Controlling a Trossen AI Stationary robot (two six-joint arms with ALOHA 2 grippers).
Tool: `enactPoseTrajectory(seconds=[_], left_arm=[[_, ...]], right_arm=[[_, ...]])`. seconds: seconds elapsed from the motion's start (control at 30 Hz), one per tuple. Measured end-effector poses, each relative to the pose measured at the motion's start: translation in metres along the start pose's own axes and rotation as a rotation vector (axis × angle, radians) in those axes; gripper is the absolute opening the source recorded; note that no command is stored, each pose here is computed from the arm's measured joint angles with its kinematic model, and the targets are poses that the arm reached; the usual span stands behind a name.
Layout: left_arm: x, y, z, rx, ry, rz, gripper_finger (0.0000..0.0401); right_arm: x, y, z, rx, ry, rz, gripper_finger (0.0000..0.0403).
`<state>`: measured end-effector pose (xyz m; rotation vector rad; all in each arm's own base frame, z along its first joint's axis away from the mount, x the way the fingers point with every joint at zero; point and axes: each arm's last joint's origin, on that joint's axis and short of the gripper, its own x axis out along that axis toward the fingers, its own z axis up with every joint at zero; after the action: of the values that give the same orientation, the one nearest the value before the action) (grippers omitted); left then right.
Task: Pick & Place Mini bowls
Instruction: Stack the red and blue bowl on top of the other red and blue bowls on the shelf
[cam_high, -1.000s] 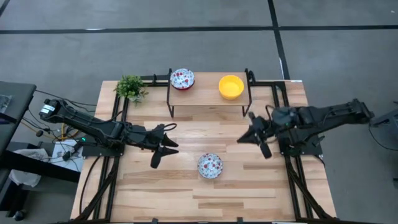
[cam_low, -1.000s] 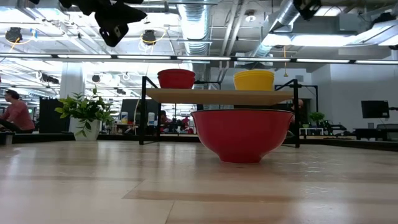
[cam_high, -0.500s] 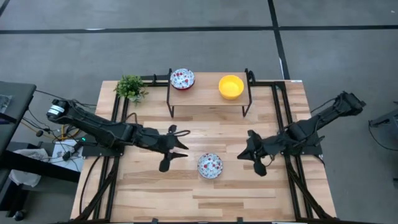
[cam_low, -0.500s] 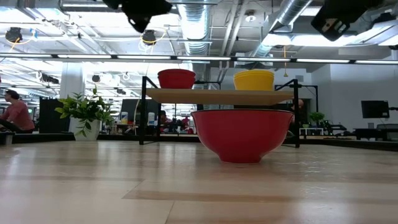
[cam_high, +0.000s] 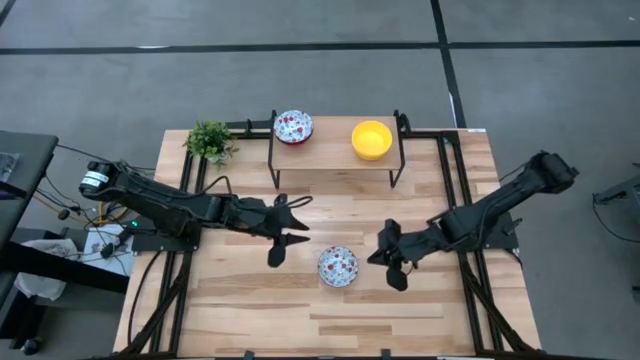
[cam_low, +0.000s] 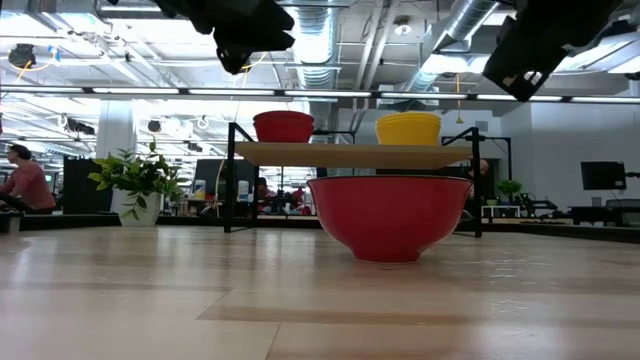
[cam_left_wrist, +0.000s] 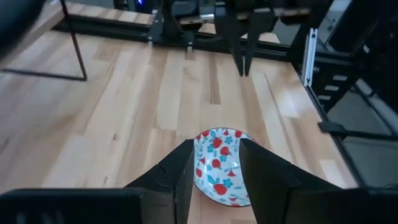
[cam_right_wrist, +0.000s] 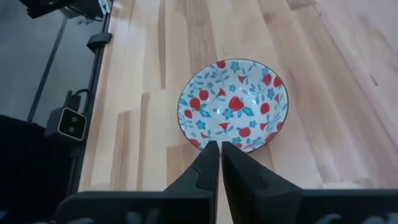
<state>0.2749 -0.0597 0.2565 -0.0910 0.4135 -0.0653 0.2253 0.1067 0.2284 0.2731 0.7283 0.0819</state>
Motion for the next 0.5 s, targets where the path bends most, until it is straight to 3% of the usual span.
enactPoseTrajectory(seconds=[0.4,0.5], left_arm=[[0.002,0.004,-0.022,-0.353,0.051,0.054,0.0126],[0.002,0.004,-0.025,-0.394,0.053,0.069,0.0126]], right_arm=[[0.003,-0.001,0.006,0.021,-0.049,0.005,0.0028],[0.004,-0.004,0.008,0.028,-0.049,0.0,0.0033]])
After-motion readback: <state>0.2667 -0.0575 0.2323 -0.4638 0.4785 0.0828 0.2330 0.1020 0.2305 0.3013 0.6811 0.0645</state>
